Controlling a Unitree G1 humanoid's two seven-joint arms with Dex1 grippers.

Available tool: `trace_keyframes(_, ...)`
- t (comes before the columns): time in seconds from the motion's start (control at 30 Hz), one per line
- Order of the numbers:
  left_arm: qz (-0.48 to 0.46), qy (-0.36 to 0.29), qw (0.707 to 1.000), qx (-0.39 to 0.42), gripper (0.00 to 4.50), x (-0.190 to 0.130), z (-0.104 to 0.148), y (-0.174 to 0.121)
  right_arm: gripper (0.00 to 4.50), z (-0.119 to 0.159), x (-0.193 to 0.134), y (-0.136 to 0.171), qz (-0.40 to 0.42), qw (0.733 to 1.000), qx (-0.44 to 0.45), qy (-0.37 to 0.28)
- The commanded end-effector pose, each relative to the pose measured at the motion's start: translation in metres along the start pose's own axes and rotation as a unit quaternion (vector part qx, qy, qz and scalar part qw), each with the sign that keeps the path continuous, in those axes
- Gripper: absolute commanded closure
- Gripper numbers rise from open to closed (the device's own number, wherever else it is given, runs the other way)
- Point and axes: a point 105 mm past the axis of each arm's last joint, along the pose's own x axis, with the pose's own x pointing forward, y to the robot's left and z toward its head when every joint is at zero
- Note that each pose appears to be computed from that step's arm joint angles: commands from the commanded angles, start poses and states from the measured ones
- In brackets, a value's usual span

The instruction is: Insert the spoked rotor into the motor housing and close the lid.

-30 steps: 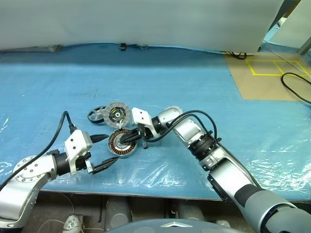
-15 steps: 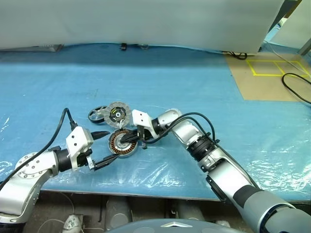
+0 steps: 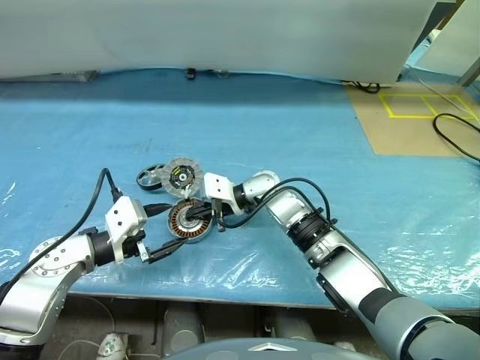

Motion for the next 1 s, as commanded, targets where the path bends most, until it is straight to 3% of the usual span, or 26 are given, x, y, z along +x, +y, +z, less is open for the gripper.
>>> trace_keyframes(0.03, -0.001, -0.015, 1.0, 0.017, 0.04, 0.001, 0.01, -0.001, 4.46, -0.054, -0.002, 0.025, 0.027, 0.995, 0.038, 0.091)
trace_keyframes(0.37, -0.001, -0.021, 1.0, 0.018, 0.04, 0.003, 0.012, 0.001, 4.46, -0.039, -0.004, 0.01, 0.002, 0.996, 0.065, 0.058)
trace_keyframes(0.53, -0.001, -0.021, 1.0, 0.017, 0.04, 0.003, 0.012, 0.001, 4.46, 0.01, -0.012, -0.013, -0.006, 0.991, 0.126, -0.043)
trace_keyframes(0.67, 0.0, -0.021, 1.0, 0.016, 0.04, 0.003, 0.011, 0.001, 4.46, 0.042, -0.024, -0.013, 0.036, 0.983, 0.156, -0.094)
trace_keyframes(1.0, -0.001, -0.022, 1.0, 0.015, 0.04, 0.004, 0.011, 0.001, 4.46, 0.021, -0.013, 0.007, 0.05, 0.99, 0.128, -0.037)
